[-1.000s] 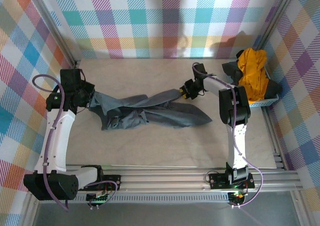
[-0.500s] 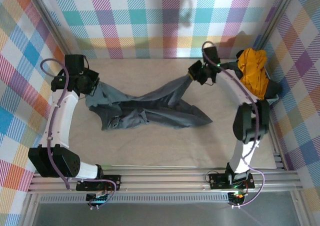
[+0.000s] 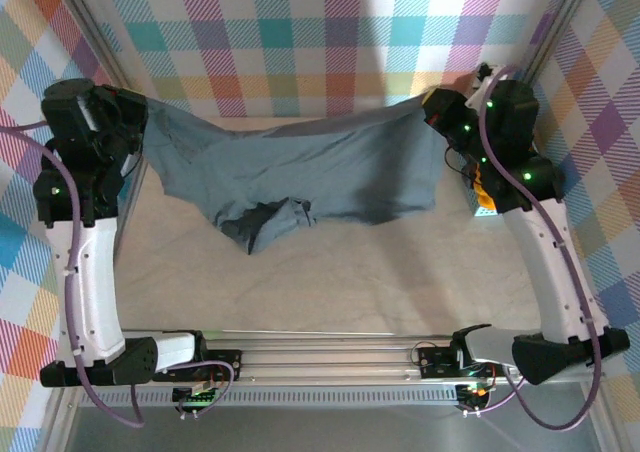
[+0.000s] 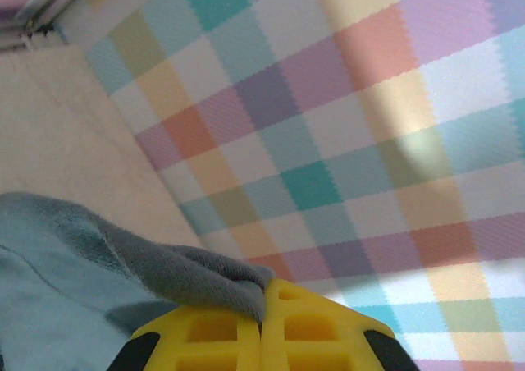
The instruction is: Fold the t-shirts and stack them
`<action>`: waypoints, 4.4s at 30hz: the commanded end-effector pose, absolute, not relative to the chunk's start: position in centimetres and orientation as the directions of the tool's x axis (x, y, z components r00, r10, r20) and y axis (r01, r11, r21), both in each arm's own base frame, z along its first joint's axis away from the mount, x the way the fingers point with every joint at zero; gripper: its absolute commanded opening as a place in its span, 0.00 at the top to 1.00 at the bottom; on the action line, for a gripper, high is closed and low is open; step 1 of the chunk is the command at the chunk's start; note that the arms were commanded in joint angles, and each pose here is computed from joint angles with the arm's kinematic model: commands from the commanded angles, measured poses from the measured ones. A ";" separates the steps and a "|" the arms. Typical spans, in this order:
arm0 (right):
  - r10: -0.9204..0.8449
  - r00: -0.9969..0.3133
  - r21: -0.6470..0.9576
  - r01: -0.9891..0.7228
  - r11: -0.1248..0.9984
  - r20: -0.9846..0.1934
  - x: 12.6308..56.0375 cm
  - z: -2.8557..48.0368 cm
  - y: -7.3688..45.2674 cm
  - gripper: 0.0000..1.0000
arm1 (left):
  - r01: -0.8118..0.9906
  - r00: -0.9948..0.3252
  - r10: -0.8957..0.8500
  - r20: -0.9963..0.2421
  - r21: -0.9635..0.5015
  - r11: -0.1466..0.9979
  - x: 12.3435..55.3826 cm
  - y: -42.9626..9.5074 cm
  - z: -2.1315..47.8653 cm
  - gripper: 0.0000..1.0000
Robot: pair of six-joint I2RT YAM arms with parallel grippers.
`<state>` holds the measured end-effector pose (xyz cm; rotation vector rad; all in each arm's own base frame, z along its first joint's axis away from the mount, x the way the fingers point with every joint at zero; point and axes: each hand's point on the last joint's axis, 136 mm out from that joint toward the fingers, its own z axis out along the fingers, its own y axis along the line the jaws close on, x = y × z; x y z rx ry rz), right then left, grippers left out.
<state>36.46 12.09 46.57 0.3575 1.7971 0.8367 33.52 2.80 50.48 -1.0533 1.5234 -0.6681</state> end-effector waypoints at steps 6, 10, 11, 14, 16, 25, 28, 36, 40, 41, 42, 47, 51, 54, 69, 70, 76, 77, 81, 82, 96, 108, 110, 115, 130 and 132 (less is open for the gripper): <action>0.604 -0.439 0.715 -0.139 0.685 -0.665 44.3 45.0 13.9 1.00 | -0.301 -0.114 -0.924 -0.366 -0.873 0.383 43.1 1.4 47.8 1.00; 0.649 -0.520 0.791 -0.092 0.604 -0.556 50.8 43.3 14.2 1.00 | -0.233 -0.282 -0.920 -0.274 -0.910 0.342 51.4 -1.4 45.8 1.00; 0.648 -0.517 0.790 -0.095 0.606 -0.559 52.0 43.6 14.2 1.00 | -0.209 -0.310 -0.915 -0.260 -0.920 0.332 53.2 -1.9 45.8 1.00; 0.625 -0.485 0.763 -0.151 0.628 -0.611 55.4 45.4 14.1 1.00 | -0.109 -0.339 -0.911 -0.234 -0.952 0.285 57.1 -2.3 47.0 1.00; 0.645 -0.443 0.768 -0.191 0.611 -0.623 57.0 47.3 13.1 1.00 | -0.045 -0.342 -0.927 -0.157 -0.982 0.183 59.0 -1.8 47.8 1.00; 0.732 -0.257 0.772 -0.295 0.563 -0.631 55.7 54.3 6.3 1.00 | 0.262 -0.264 -0.922 -0.282 -0.941 0.213 53.7 0.1 58.8 1.00; 0.719 -0.259 0.761 -0.297 0.576 -0.645 54.1 55.1 5.8 1.00 | 0.217 -0.287 -0.906 -0.311 -0.942 0.255 52.0 -0.3 58.4 1.00; 0.654 -0.216 0.681 -0.370 0.632 -0.725 46.9 59.0 6.4 1.00 | 0.245 -0.200 -0.867 -0.456 -0.880 0.406 43.1 -1.4 62.8 1.00; 0.652 -0.087 0.624 -0.405 0.668 -0.753 41.5 60.9 5.6 1.00 | 0.300 -0.054 -0.864 -0.501 -0.833 0.465 37.1 -0.7 65.4 1.00; 0.646 -0.051 0.604 -0.417 0.679 -0.761 39.9 61.4 5.4 1.00 | 0.307 -0.010 -0.865 -0.501 -0.825 0.474 35.8 -0.3 65.6 1.00; 0.643 -0.012 0.585 -0.428 0.689 -0.766 38.3 62.0 5.2 1.00 | 0.325 0.040 -0.863 -0.504 -0.810 0.488 33.9 0.0 66.3 1.00; 0.622 0.085 0.531 -0.438 0.725 -0.779 33.3 63.4 4.7 1.00 | 0.342 0.206 -0.830 -0.518 -0.756 0.557 28.2 1.2 69.1 1.00; 0.619 0.087 0.540 -0.406 0.737 -0.780 33.3 63.4 4.2 1.00 | 0.311 0.180 -0.834 -0.521 -0.774 0.551 30.2 1.5 69.1 1.00; 0.624 0.034 0.575 -0.351 0.739 -0.781 36.3 61.5 3.9 1.00 | 0.270 0.142 -0.850 -0.507 -0.807 0.526 34.6 2.0 67.3 1.00; 0.639 -0.508 0.707 0.080 0.703 -0.578 61.9 34.6 4.2 0.42 | -0.156 -0.257 -0.885 -0.388 -0.887 0.434 65.4 0.2 37.8 0.06; 0.634 -0.532 0.698 0.108 0.708 -0.561 62.1 33.4 4.2 0.34 | -0.198 -0.290 -0.880 -0.377 -0.876 0.441 65.7 -0.2 35.6 0.00; 0.536 -0.648 0.595 0.154 0.788 -0.541 58.4 29.2 6.1 0.30 | -0.374 -0.484 -0.776 -0.404 -0.706 0.602 61.6 -4.1 28.9 0.05; 0.526 -0.659 0.589 0.154 0.794 -0.537 57.5 28.3 6.6 0.30 | -0.405 -0.510 -0.763 -0.398 -0.671 0.621 60.4 -4.5 27.7 0.05; 0.527 -0.714 0.593 0.194 0.781 -0.461 52.4 22.9 8.1 0.32 | -0.513 -0.563 -0.765 -0.314 -0.592 0.621 54.4 -6.1 21.3 0.21; 0.527 -0.732 0.591 0.211 0.779 -0.432 51.0 21.3 8.3 0.33 | -0.535 -0.574 -0.777 -0.257 -0.601 0.594 53.0 -6.8 19.5 0.27; 0.450 -0.881 0.442 0.348 0.827 -0.147 44.0 7.4 9.6 0.48 | -0.748 -0.599 -0.801 0.020 -0.373 0.550 41.0 -8.2 5.5 0.65; 0.446 -0.894 0.290 0.417 0.862 -0.040 42.3 2.9 8.1 0.49 | -0.849 -0.504 -0.864 0.005 -0.184 0.495 39.1 -1.9 0.1 0.74; 0.438 -0.898 0.280 0.414 0.866 -0.027 42.0 2.7 8.0 0.48 | -0.857 -0.497 -0.868 -0.005 -0.159 0.491 38.9 0.3 -0.1 0.75; 0.397 -0.918 0.280 0.382 0.880 0.006 41.3 2.8 9.4 0.47 | -0.854 -0.500 -0.865 -0.050 -0.138 0.502 40.1 5.0 0.9 0.75; 0.422 -0.907 0.208 0.411 0.888 -0.007 40.3 2.3 6.8 0.46 | -0.708 -0.659 -0.715 -0.232 -0.129 0.694 42.5 2.5 9.1 0.59; 0.434 -0.901 0.207 0.423 0.882 -0.011 40.5 2.5 5.8 0.46 | -0.739 -0.641 -0.759 -0.114 -0.173 0.651 39.4 -0.5 7.8 0.59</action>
